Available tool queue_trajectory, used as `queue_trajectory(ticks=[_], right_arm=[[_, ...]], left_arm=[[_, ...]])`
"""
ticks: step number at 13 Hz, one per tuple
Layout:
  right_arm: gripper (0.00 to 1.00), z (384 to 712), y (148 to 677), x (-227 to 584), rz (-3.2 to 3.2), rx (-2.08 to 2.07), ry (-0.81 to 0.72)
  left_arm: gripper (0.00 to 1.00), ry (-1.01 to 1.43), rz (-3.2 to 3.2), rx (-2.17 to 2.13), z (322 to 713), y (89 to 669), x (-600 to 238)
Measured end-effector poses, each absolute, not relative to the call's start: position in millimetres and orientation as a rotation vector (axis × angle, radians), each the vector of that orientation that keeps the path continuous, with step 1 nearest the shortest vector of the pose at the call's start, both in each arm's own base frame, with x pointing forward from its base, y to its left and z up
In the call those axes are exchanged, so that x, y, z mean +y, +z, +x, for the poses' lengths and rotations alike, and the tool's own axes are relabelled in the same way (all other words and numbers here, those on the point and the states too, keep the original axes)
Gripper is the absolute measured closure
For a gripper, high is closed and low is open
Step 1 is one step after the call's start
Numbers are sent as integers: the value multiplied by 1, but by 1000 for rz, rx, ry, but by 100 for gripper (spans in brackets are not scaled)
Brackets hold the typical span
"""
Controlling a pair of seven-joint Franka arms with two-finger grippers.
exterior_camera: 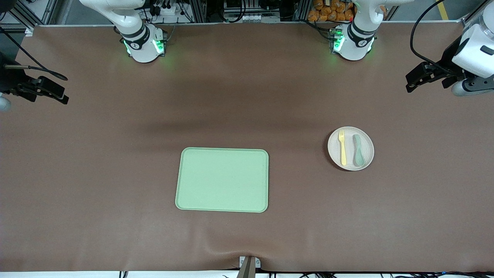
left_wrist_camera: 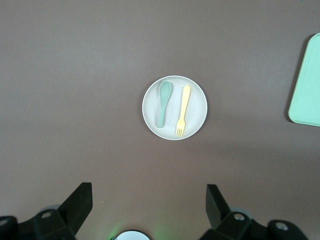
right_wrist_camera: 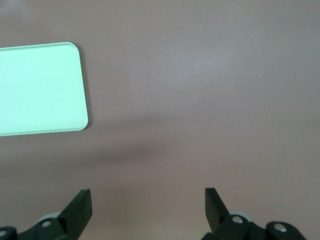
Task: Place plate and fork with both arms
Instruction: 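Move the left gripper toward the white plate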
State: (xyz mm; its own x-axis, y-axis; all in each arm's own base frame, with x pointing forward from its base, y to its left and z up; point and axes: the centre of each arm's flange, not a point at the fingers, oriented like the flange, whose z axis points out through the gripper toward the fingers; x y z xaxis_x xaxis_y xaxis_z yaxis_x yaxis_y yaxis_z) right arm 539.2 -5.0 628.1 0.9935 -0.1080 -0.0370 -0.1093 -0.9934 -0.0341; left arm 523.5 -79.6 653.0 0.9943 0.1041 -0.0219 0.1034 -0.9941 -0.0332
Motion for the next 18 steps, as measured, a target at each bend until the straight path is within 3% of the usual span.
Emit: queue_trajectory(ticks=[15,18], right_arm=[[0,539,628,-5,-3100,169,56],[0,539,628,-5,-3099,169,57]], left_arm=[[0,60,-3105,-165,534,643,-78],[0,95,-3099,-211,542,616,-62]])
